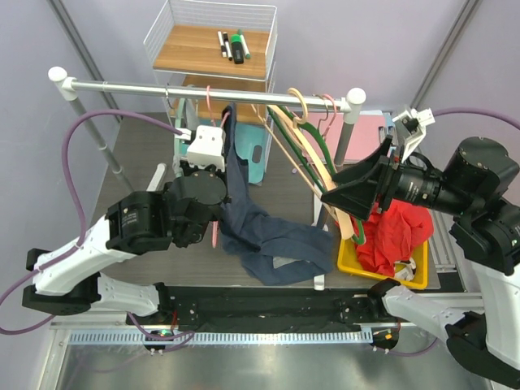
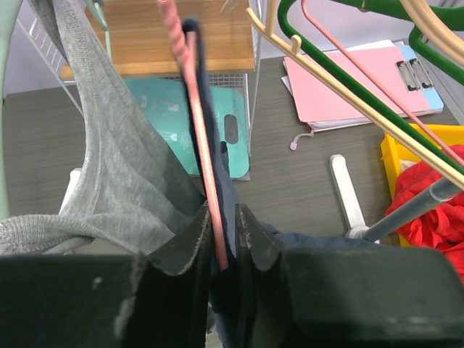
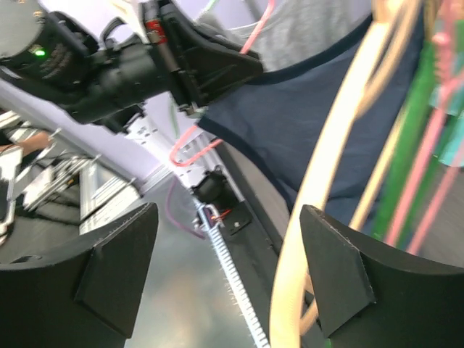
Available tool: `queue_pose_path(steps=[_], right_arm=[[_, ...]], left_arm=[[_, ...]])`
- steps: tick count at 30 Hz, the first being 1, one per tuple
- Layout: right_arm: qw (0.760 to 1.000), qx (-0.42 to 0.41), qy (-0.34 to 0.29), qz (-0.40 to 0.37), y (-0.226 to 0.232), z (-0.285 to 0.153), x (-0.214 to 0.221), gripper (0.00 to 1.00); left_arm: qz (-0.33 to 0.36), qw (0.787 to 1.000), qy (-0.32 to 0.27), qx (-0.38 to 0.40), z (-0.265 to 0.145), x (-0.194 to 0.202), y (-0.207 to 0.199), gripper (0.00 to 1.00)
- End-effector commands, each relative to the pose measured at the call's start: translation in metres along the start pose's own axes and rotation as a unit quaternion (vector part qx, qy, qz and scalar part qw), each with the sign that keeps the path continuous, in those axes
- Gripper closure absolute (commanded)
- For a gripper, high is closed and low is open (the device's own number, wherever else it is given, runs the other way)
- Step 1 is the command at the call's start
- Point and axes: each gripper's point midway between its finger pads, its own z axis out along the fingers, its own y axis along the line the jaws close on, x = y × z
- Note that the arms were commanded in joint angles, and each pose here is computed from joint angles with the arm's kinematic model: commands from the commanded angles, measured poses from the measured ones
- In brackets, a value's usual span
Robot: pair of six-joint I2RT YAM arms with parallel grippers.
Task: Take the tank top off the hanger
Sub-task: Pick up the hanger.
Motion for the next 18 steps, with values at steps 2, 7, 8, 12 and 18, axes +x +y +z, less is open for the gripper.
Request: queue_pose_path(steps=[2,7,8,12,18], right_arm=[[0.995,0.074,-0.056,-0.042,-0.018,-0.019,-0.006,0.15],[0.987,0.105,-0.111,-0.041,-0.018,-0.040,-0.009,0.14],[0.987,0.105,-0.114,-0.036,-0.017,-0.042,-0.008,0.14],[0.985,0.101,-0.132,-0.038,-0.007,-0.053,-0.010,0.14],[0.982,0.124,-0.136,-0.037,-0.011,-0.064,-0.006,0.12]], left_arm=[[-0.030,0.999,-0.016,-0.003,-0.003,-0.015,0.004,0.89],[-0.033,0.999,-0.019,0.000,-0.004,-0.022,0.004,1.00],[-0.039,0.999,-0.022,0.002,-0.006,-0.026,0.005,1.00],[-0.048,0.999,-0.023,0.003,-0.009,-0.036,0.007,1.00],[-0.069,0.997,-0.023,0.024,-0.019,-0.046,0.011,1.00]])
